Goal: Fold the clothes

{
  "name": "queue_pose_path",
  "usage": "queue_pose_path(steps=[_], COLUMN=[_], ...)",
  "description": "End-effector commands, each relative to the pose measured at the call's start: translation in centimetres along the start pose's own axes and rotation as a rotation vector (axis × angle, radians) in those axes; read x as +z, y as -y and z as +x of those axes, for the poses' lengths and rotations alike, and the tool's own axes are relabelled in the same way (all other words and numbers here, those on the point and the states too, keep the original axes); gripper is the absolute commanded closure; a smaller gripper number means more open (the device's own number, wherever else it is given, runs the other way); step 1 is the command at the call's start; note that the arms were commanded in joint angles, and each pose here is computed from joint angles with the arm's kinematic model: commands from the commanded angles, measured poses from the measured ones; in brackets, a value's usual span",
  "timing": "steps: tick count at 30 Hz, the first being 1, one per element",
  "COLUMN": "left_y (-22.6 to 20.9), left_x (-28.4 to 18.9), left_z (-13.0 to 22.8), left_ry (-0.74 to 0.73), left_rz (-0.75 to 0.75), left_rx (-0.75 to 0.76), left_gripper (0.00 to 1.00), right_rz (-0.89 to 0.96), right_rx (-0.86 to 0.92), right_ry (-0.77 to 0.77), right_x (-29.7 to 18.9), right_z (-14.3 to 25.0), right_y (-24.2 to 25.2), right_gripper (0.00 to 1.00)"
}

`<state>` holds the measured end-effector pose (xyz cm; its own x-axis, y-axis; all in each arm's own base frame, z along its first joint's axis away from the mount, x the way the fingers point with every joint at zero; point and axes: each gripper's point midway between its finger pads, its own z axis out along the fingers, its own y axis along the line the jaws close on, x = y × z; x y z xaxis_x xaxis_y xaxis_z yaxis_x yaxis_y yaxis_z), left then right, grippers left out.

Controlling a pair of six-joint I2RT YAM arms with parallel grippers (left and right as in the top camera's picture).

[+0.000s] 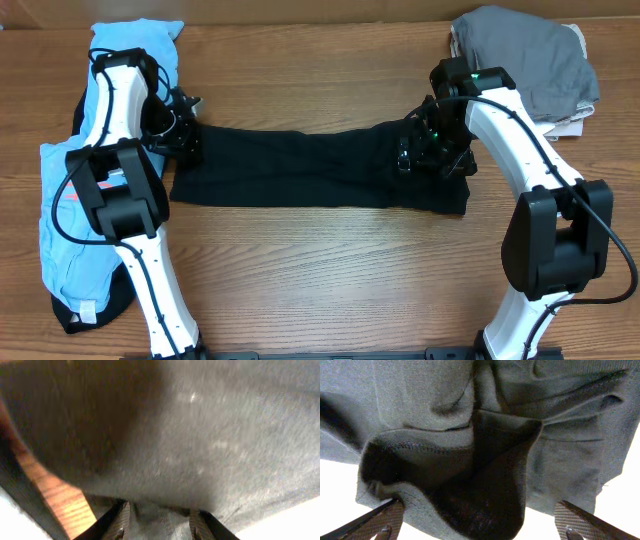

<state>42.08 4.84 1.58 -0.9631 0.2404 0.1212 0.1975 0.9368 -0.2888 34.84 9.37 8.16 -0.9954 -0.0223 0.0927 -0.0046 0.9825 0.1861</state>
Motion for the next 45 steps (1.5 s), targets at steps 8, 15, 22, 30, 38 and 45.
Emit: queue_pose_path(steps=[8,15,22,30,38,45], left_y=[0.7,0.5,0.9,1.4,0.8,2.2], left_x=[-3.1,-2.7,-0.2,2.1,-2.8,-6.3], left_z=[0.5,-0.7,-0.2,0.7,-0.2,-0.1], left_ry=[0.038,0.083,0.049,0.011,0.067,0.053], left_rz=[-0.005,-0.009,0.022,0.045,0.007,-0.076], left_rx=[0.019,0.022,0.022,-0.037,-0.146,-0.115], left_gripper=[0.00,0.00,0.03,0.96,0.96,0.96], right_rz=[-0.011,-0.011,-0.011,-0.021,-0.119,-0.184], right_rx=[-0.011,-0.011,-0.012,-0.012,-0.025,0.003], right_ry=[0.038,0.038,0.043,0.060,0.098,0.142], right_x=[-1.2,-1.2,-1.2,-1.3,-1.5,-1.3], right_z=[0.0,0.0,-0.1,-0.5,-1.5,-2.7], right_y=[-0.3,-0.3,-0.3,-0.5,-2.3,-3.4], right_gripper=[0.00,0.00,0.00,0.04,0.41,0.96])
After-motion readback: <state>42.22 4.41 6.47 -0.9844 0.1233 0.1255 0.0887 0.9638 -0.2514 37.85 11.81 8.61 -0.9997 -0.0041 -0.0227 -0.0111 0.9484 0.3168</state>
